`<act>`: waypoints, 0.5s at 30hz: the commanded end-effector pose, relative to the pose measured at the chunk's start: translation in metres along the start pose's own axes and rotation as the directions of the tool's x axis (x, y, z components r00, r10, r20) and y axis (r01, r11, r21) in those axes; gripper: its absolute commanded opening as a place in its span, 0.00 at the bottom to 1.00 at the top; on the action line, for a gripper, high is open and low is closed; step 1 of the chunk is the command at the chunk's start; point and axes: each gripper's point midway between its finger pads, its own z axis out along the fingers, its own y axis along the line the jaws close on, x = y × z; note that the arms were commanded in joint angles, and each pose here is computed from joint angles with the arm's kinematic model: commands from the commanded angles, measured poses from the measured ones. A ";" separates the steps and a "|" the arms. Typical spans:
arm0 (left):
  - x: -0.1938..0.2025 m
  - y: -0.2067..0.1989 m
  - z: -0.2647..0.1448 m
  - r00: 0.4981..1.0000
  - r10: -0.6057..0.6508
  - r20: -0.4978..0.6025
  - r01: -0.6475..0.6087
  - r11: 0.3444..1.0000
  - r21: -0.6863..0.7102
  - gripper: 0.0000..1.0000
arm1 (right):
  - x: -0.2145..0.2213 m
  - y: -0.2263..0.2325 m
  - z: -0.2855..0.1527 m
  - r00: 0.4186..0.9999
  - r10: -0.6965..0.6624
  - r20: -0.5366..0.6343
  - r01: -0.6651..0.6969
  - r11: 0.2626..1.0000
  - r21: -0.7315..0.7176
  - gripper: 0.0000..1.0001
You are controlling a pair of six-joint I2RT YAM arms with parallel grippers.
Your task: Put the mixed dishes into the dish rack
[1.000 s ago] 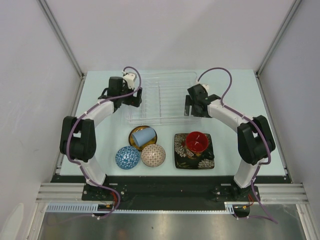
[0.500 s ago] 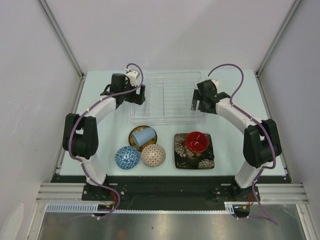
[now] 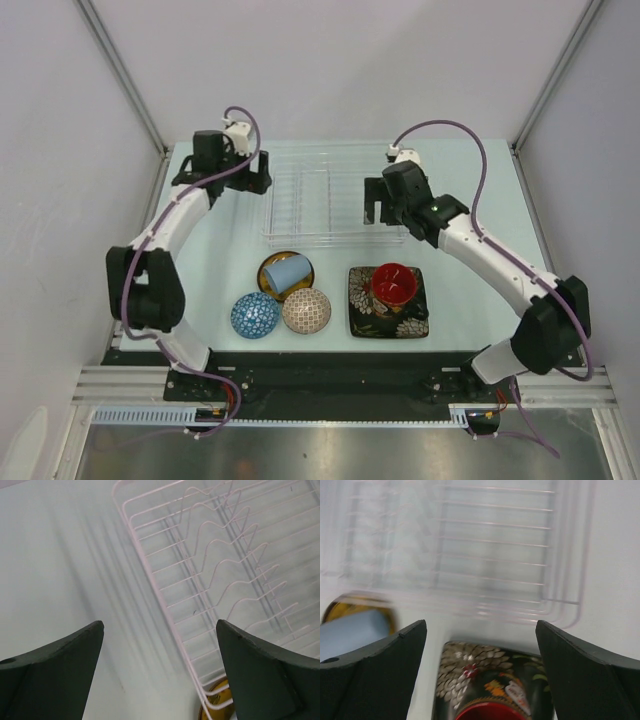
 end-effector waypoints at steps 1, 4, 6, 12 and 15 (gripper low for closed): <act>-0.020 0.000 -0.071 0.998 0.020 0.063 -0.022 0.999 0.029 1.00 | 0.001 0.072 -0.054 0.991 -0.130 0.015 0.128 0.933 -0.336 0.95; 0.021 -0.006 -0.093 0.999 0.036 -0.002 -0.036 0.998 0.046 1.00 | 0.040 0.104 -0.069 0.968 -0.235 -0.087 0.159 0.846 -0.509 0.94; 0.053 -0.009 -0.098 0.998 0.023 -0.056 -0.020 0.998 0.055 1.00 | 0.072 0.116 -0.066 0.932 -0.319 -0.169 0.172 0.803 -0.571 0.93; 0.101 -0.028 -0.135 0.985 0.091 -0.147 -0.070 0.988 0.137 1.00 | 0.105 0.126 -0.051 0.892 -0.389 -0.229 0.211 0.807 -0.551 0.90; 0.143 -0.046 -0.165 0.943 0.218 -0.250 -0.153 0.954 0.256 0.99 | 0.095 0.122 -0.048 0.907 -0.374 -0.195 0.229 0.824 -0.519 0.93</act>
